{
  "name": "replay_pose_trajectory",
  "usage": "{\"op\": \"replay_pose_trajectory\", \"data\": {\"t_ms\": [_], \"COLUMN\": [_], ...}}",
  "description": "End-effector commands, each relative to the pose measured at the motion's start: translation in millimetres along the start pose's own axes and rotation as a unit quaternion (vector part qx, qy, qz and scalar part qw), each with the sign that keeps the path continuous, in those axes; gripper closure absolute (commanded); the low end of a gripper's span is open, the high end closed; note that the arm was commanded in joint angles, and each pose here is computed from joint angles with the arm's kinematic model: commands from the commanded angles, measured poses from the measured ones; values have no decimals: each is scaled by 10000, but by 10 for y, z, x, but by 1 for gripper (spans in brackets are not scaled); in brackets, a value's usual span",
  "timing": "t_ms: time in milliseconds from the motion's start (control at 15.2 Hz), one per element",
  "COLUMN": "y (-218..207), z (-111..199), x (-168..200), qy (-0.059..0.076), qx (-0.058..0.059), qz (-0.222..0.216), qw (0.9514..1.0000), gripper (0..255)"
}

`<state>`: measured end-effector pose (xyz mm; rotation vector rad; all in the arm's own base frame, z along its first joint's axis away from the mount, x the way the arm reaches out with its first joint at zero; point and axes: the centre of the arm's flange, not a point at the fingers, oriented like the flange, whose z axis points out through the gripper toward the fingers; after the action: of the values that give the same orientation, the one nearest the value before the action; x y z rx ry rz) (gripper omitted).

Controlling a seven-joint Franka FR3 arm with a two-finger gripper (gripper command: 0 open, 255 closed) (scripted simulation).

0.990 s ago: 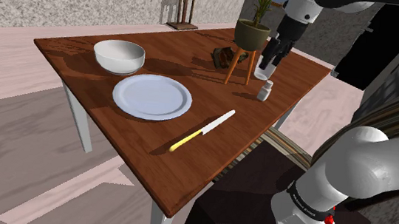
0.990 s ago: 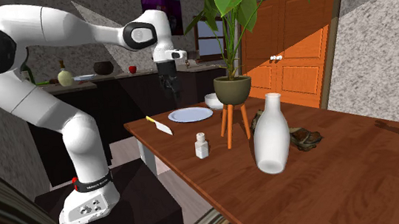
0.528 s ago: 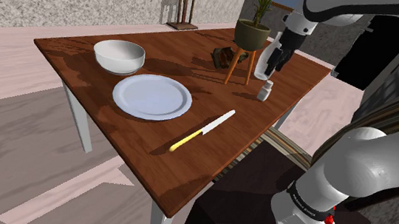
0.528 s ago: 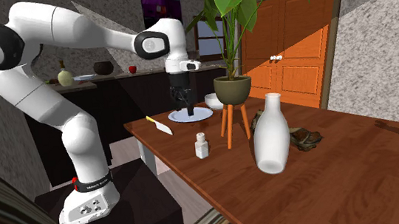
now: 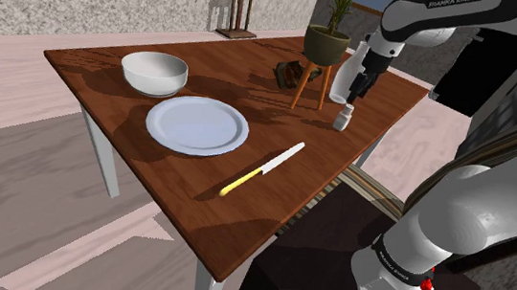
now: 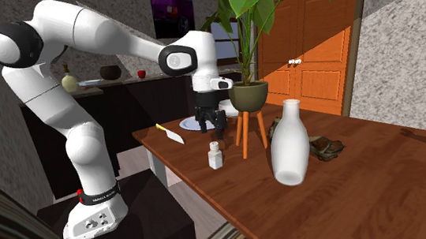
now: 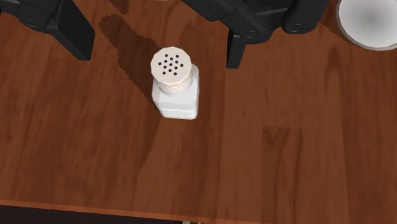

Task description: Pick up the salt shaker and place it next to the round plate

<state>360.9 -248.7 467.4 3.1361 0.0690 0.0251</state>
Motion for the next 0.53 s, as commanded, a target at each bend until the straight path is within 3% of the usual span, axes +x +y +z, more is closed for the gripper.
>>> {"op": "replay_pose_trajectory", "data": {"t_ms": [0,462], "y": [31,32], "z": [82,376], "x": [-8,-9], "qy": [-7,-7], "qx": [-4,-4], "qz": [-11,-11], "qw": [10000,10000], "gripper": [0,0]}}
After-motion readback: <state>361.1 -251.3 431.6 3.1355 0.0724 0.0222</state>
